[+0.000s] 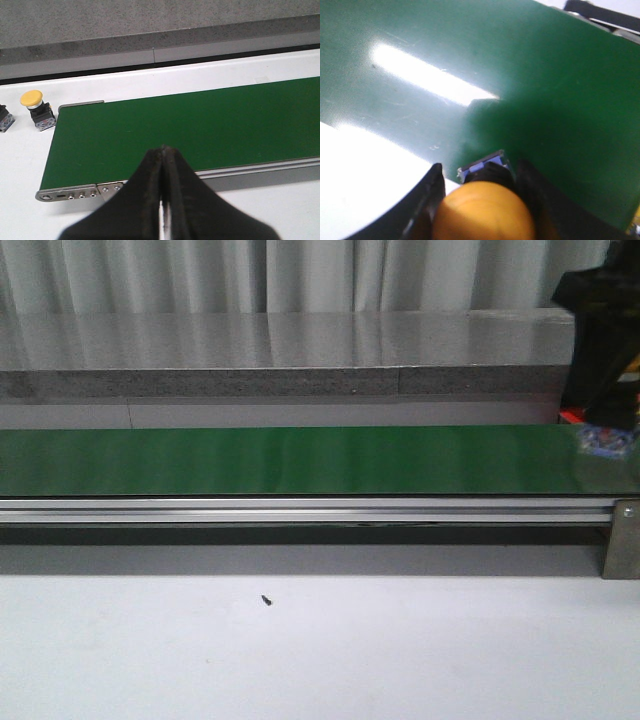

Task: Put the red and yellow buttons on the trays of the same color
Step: 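Grasp the yellow button with the right gripper and lift it, then carry the yellow button into the yellow tray and open the right gripper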

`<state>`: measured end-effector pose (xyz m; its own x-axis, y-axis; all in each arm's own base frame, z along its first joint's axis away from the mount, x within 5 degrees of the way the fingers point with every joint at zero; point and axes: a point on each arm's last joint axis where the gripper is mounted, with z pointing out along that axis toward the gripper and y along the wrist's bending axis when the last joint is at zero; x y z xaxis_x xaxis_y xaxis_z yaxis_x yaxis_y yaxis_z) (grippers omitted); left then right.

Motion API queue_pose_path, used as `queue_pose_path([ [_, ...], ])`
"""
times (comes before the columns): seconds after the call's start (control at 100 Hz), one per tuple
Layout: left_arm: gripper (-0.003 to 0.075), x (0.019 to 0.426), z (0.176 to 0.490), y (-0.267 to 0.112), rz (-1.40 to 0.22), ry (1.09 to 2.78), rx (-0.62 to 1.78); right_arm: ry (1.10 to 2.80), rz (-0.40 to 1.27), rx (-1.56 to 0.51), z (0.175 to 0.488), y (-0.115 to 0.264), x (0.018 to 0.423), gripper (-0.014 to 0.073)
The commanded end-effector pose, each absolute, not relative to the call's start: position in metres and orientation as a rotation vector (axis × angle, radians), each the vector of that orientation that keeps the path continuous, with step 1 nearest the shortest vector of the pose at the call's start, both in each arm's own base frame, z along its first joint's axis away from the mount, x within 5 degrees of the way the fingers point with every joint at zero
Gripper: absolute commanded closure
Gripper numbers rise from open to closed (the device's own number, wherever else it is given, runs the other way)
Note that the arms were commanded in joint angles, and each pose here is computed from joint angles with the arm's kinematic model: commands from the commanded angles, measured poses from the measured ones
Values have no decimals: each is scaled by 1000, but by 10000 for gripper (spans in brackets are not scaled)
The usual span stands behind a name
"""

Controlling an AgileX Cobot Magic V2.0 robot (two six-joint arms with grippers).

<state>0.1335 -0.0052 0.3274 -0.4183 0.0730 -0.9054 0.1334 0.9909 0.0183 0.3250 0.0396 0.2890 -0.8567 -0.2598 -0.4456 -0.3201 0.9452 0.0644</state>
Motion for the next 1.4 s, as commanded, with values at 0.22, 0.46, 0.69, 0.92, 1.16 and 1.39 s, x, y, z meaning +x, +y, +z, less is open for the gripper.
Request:
queue_pose_path([
  [0.22, 740, 136, 342, -5, -69, 1917, 117, 2589, 120, -168, 357, -20, 267, 361],
  [0.46, 740, 136, 342, -5, -69, 1917, 117, 2582, 70, 148, 363, -78, 247, 361],
  [0.69, 740, 136, 342, -5, -69, 1917, 117, 2486, -5, 281, 357, -110, 258, 361],
  [0.92, 740, 136, 342, -5, -69, 1917, 117, 2532, 6, 416, 320, -146, 279, 361],
  [1.16, 740, 136, 342, -5, -69, 1917, 117, 2556, 29, 521, 283, -174, 298, 361],
  [1.39, 740, 136, 342, -5, -69, 1917, 117, 2568, 48, 561, 254, -184, 313, 361],
])
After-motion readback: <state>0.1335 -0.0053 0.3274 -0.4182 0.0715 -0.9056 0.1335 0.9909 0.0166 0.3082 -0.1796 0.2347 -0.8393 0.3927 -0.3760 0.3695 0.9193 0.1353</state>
